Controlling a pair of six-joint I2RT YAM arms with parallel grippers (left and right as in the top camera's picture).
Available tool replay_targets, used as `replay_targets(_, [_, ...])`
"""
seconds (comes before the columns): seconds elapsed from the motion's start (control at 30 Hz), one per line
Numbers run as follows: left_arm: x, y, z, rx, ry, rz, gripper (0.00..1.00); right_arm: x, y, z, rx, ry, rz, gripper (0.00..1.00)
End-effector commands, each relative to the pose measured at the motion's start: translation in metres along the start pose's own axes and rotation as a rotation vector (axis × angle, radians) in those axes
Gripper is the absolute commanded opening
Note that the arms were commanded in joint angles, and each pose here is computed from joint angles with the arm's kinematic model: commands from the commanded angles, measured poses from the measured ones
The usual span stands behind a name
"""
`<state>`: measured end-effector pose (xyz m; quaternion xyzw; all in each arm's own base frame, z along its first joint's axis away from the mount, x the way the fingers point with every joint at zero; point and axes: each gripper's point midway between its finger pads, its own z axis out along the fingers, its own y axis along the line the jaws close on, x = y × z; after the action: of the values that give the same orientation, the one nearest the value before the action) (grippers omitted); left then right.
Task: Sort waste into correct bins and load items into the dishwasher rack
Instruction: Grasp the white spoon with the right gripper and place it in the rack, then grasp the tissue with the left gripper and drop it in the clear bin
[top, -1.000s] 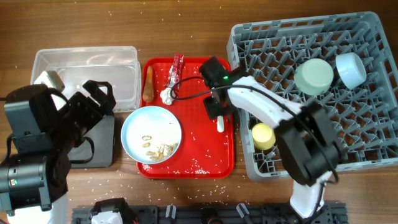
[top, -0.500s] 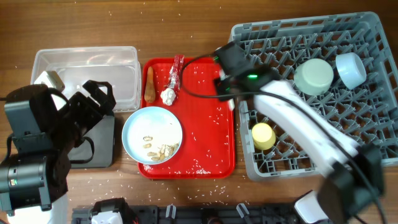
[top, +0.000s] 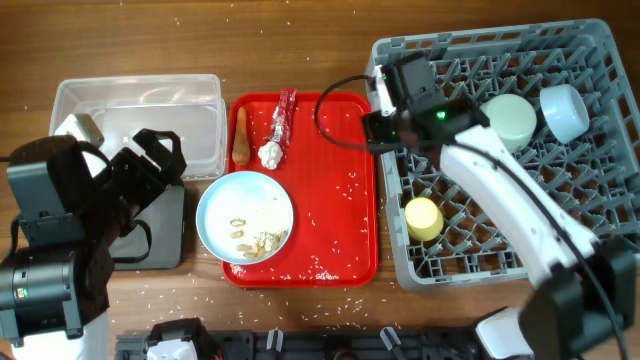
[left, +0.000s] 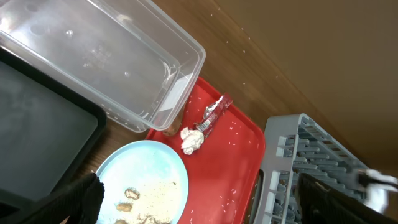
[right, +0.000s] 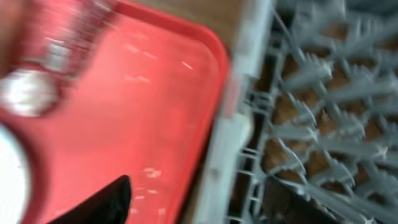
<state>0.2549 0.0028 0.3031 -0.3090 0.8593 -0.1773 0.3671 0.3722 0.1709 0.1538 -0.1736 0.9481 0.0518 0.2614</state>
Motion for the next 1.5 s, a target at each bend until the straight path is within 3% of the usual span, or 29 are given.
replay_targets(0.0, [-0.004, 0.001, -0.002, -0.009, -0.019, -0.013, 1.00, -0.031, 0.017, -0.059, -0.062, -0.168, 0.024, 0.74])
replay_targets(0.33, [-0.005, 0.001, -0.002, -0.006, -0.021, -0.012, 1.00, -0.050, 0.000, -0.210, -0.039, -0.566, 0.041, 0.79])
replay_targets(0.37, [-0.005, 0.001, -0.002, -0.007, -0.021, -0.013, 1.00, -0.046, -0.001, -0.235, -0.050, -0.627, 0.043, 0.81])
replay_targets(0.4, [-0.005, 0.001, -0.002, -0.007, -0.021, -0.013, 1.00, -0.042, 0.003, -0.255, -0.088, -0.675, 0.044, 0.99])
replay_targets(0.5, [-0.005, 0.001, -0.002, -0.007, -0.021, -0.013, 1.00, -0.030, 0.018, -0.290, -0.215, -0.744, 0.059, 1.00])
replay_targets(0.6, [-0.005, 0.001, -0.002, -0.007, -0.021, -0.013, 1.00, -0.027, 0.018, -0.300, -0.220, -0.770, 0.057, 1.00])
replay_targets(0.83, [-0.005, 0.001, -0.002, -0.007, -0.021, -0.013, 1.00, 0.019, -0.013, -0.252, -0.007, -0.538, 0.024, 1.00])
replay_targets(1.0, [-0.005, 0.001, -0.002, -0.006, -0.021, -0.012, 1.00, 0.050, -0.037, -0.234, 0.011, -0.699, 0.102, 1.00])
replay_targets(1.23, [-0.005, 0.001, -0.002, -0.007, -0.021, -0.013, 1.00, 0.126, -0.051, -0.162, 0.048, -0.891, 0.132, 1.00])
replay_targets(1.47, [-0.005, 0.001, -0.002, -0.007, -0.021, -0.013, 1.00, 0.132, -0.060, -0.104, 0.042, -1.003, 0.176, 1.00])
